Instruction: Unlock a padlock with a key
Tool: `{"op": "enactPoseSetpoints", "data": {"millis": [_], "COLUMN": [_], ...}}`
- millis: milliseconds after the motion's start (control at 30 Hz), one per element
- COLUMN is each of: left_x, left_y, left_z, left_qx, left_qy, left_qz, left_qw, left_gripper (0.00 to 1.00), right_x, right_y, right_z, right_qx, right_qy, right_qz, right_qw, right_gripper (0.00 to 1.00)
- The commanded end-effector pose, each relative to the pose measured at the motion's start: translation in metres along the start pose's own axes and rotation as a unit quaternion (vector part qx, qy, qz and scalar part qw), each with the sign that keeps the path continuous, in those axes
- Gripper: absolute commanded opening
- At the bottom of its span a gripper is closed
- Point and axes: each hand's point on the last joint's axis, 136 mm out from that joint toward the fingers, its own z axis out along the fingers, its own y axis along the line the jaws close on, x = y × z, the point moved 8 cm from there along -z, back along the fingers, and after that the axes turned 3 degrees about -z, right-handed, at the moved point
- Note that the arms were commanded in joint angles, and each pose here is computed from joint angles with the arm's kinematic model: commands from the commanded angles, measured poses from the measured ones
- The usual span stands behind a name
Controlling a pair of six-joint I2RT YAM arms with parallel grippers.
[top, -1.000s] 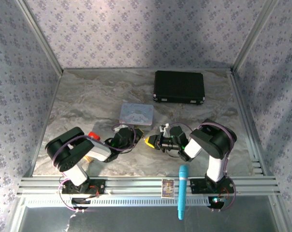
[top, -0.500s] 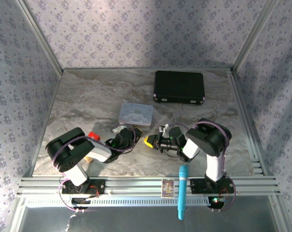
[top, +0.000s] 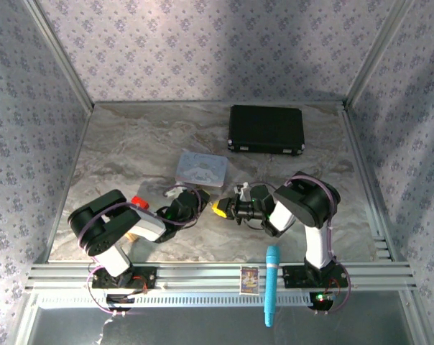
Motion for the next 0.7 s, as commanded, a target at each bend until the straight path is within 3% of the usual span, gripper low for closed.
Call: {"op": "enactPoseSetpoints", "data": {"millis": [0,267,667], "left_x": [0.034,0.035,0.043], "left_y": [-0.029,-0.041,-0.035], "left_z": [-0.010,-0.013,-0.011], "left_qx": [0.085,0.114,0.056], "left_qy": [0.121,0.129,0.145], "left_qz": [0.002,0.005,0.018], "left_qw": [0.989,0.985,0.988], "left_gripper": [0.00,0.00,0.00], "right_x": [-0.019,-0.029,-0.026], "right_y": [0.020,0.019,0.035], "right_z": [0.008,0.004,-0.003], "right_qx": [-0.043,-0.045,0.007], "right_qy": [-0.013,0.003,-0.034], "right_qz": [-0.011,0.006,-0.082], "right_qw": [0.999,0.999,0.996], "right_gripper": [0.00,0.00,0.00]}}
